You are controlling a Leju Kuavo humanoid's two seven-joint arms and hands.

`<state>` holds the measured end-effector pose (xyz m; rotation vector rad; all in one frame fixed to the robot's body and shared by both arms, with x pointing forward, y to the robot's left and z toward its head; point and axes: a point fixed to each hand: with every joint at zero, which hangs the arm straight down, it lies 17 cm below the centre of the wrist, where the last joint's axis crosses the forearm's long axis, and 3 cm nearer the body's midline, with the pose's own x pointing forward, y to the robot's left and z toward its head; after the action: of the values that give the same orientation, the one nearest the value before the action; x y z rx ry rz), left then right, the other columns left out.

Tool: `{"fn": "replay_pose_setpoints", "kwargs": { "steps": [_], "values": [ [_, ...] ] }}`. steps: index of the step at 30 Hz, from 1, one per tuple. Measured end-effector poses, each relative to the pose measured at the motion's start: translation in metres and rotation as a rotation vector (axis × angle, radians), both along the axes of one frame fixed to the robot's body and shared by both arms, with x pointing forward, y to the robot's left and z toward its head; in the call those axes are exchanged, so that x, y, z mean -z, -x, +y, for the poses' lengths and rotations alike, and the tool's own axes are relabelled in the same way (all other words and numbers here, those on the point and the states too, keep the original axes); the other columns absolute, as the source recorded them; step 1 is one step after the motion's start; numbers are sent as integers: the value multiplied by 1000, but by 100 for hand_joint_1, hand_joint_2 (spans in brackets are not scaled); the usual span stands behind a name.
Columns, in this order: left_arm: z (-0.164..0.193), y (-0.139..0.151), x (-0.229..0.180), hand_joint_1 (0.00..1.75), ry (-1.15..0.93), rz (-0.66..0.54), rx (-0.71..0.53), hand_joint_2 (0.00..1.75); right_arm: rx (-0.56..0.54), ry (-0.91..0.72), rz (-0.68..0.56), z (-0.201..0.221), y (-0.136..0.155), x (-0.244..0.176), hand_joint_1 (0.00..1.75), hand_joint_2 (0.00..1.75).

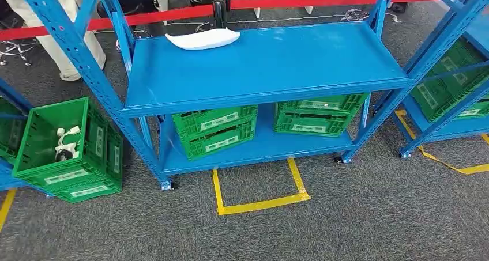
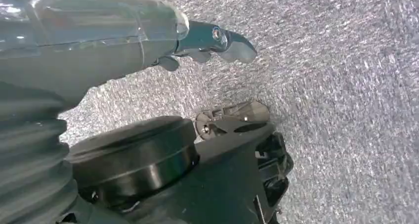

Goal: Take the parts from the cabinet and place them on the table.

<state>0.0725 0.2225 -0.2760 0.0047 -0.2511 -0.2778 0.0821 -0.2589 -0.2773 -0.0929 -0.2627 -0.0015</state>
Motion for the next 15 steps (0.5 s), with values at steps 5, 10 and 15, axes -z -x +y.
{"fn": "replay_pose_setpoints", "kwargs": {
  "steps": [5, 10, 15],
  "values": [
    [-1, 10, 1, 0, 13, 8, 14, 175, -56, -22, 8, 5, 9, 1, 0, 175],
    [0, 20, 1, 0, 26, 19, 12, 175, -94, -40, 16, 8, 18, 1, 0, 175],
    [4, 28, 1, 0, 34, 27, -7, 175, -121, -57, 25, 9, 28, 1, 0, 175]
  ]
}}
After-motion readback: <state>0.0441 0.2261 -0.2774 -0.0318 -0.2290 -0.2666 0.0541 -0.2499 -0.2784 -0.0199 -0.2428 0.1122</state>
